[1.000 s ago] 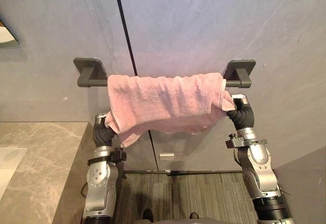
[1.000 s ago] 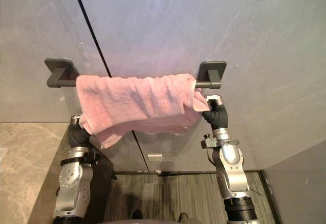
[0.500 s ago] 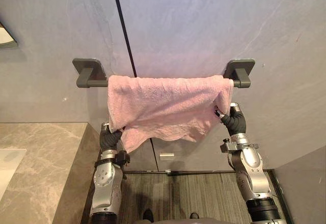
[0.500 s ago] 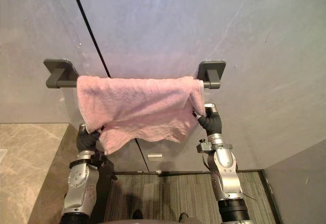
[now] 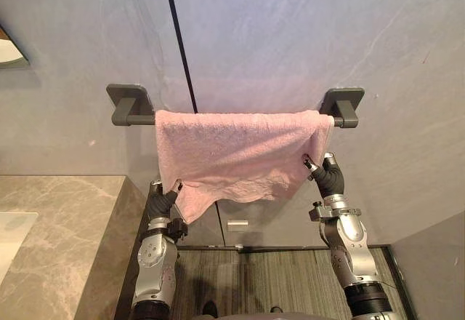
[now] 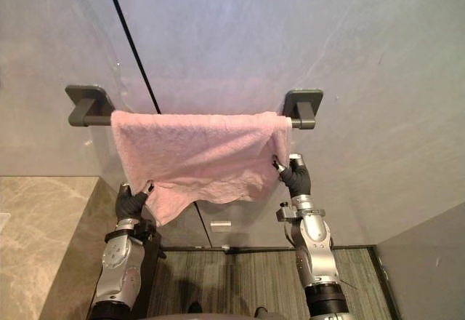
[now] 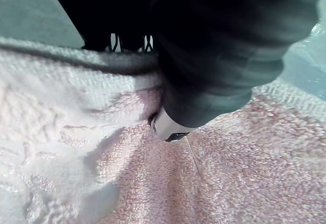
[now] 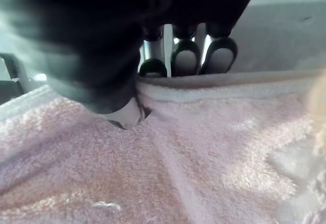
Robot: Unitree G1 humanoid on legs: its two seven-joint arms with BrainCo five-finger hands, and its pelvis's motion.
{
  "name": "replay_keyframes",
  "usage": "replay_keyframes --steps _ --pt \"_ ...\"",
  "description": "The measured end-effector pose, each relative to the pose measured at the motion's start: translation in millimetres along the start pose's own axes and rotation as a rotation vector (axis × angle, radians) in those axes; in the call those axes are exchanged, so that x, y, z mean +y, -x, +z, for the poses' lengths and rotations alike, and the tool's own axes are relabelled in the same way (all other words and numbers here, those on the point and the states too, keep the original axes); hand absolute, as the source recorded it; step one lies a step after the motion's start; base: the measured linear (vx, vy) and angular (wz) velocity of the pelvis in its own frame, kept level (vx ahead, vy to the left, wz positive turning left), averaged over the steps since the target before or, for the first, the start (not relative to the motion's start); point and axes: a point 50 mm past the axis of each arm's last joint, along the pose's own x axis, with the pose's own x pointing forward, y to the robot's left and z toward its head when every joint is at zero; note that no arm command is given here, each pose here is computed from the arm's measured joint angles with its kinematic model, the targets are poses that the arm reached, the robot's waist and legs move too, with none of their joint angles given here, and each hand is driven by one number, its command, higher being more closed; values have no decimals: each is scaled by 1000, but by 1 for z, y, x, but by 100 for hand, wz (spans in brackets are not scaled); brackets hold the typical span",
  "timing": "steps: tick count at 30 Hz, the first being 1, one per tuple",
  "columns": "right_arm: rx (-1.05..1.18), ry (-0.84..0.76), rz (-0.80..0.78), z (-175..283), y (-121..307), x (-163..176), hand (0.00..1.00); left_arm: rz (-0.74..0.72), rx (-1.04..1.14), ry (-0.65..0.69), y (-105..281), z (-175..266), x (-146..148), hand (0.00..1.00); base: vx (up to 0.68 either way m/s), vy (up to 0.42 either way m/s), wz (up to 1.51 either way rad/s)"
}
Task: Organize washtable
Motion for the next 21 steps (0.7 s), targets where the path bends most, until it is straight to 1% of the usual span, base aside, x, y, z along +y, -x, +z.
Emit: replay_keyframes --steps 1,2,5,10,15,19,21 --pt "4 0 -1 -1 0 0 100 -1 0 0 0 0 0 100 0 0 0" --pt "15 -1 -5 -3 1 -1 0 -4 1 0 0 0 0 0 0 0 0" --pt "41 -3 -20 -9 4 -3 0 -1 8 -4 1 -2 1 0 0 0 0" --pt "171 5 -83 -33 18 -13 0 2 16 -12 2 -3 2 0 0 0 0" --pt "275 67 -129 -50 35 -20 0 4 29 -29 5 -5 5 0 0 0 0" --pt "285 118 -166 -51 39 -22 0 8 63 -57 11 -11 7 0 -8 -2 -1" --pt "291 148 -193 -51 46 -24 0 17 112 -68 20 -19 9 0 -32 -6 -3"
